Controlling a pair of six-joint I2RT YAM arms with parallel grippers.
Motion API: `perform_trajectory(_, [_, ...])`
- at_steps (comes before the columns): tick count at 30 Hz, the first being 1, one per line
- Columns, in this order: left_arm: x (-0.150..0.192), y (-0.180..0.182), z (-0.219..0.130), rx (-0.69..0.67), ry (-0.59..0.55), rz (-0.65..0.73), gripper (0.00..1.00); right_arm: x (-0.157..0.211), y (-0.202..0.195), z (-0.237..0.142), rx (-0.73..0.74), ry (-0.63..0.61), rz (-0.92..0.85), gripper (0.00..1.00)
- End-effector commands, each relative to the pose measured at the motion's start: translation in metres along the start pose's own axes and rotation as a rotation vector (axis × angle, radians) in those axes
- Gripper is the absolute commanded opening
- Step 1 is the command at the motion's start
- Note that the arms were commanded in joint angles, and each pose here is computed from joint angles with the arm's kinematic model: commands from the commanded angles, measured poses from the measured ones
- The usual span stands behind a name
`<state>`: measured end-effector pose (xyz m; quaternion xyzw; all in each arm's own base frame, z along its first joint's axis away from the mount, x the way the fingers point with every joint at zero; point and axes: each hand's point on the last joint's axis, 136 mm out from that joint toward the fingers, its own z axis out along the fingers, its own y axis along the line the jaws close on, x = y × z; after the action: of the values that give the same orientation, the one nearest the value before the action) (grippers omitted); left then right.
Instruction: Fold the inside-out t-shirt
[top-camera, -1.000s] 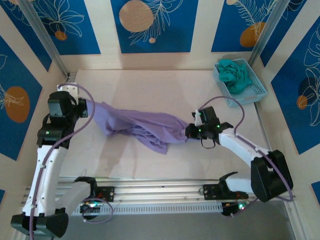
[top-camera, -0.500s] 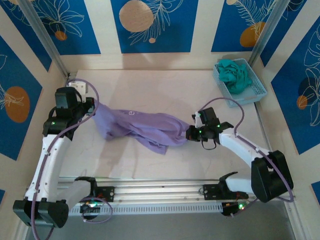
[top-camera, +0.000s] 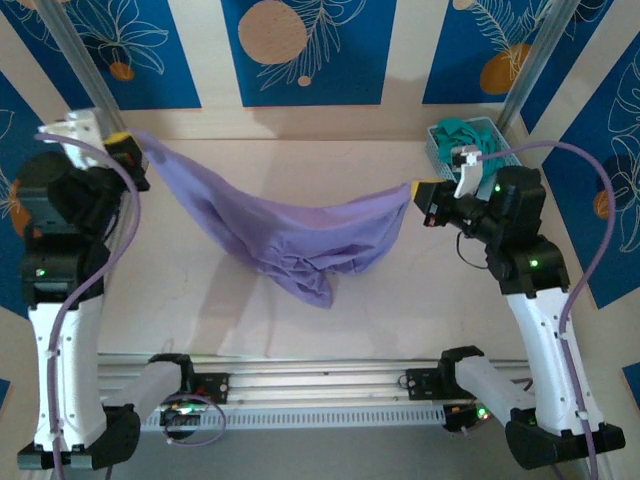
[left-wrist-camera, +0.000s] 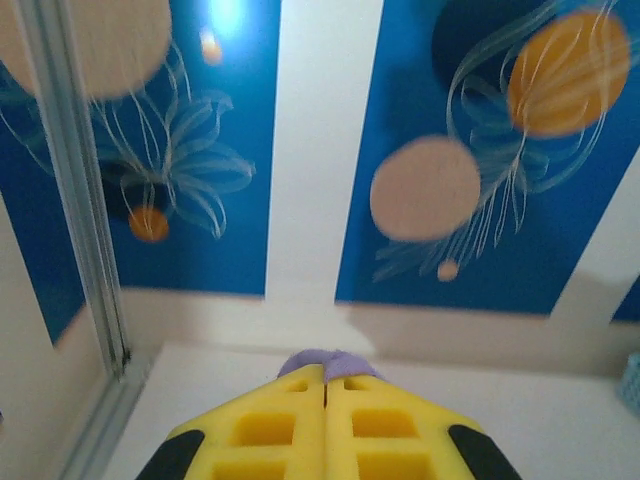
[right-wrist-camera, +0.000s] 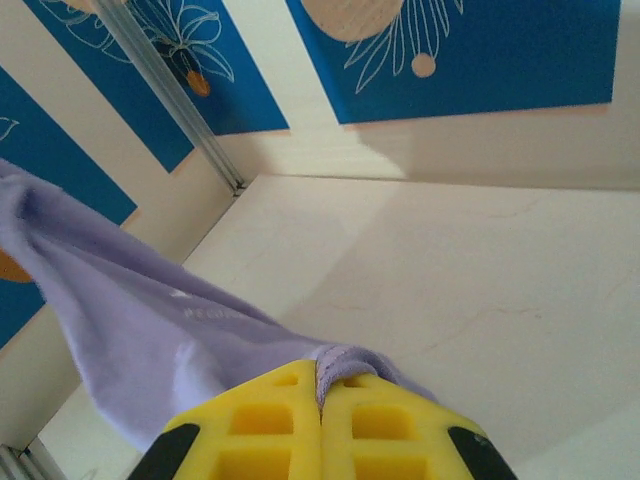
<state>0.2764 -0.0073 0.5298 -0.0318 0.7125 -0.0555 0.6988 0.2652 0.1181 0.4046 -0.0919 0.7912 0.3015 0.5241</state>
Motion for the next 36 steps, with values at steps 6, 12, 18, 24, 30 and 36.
perform_trajectory(6, [-0.023,0.02,0.001,-0.124,-0.002,0.112,0.0,0.021,-0.003,0.001,0.0,0.088,0.076,0.02])
perform_trajectory(12, [0.063,0.045,0.062,-0.203,0.234,0.187,0.0,0.074,-0.023,0.082,0.03,0.237,0.159,0.03])
perform_trajectory(18, [0.152,0.065,0.111,-0.243,0.466,0.225,0.0,0.139,-0.075,0.191,0.124,0.397,0.263,0.14])
perform_trajectory(24, [0.185,0.077,0.122,-0.277,0.564,0.269,0.0,0.184,-0.095,0.221,0.139,0.567,0.237,0.36])
perform_trajectory(30, [0.193,0.068,0.125,-0.226,0.564,0.23,0.0,0.233,-0.096,0.189,0.132,0.647,0.289,0.47])
perform_trajectory(36, [0.193,0.062,0.124,-0.195,0.555,0.211,0.0,0.277,-0.101,0.177,0.132,0.714,0.401,0.43])
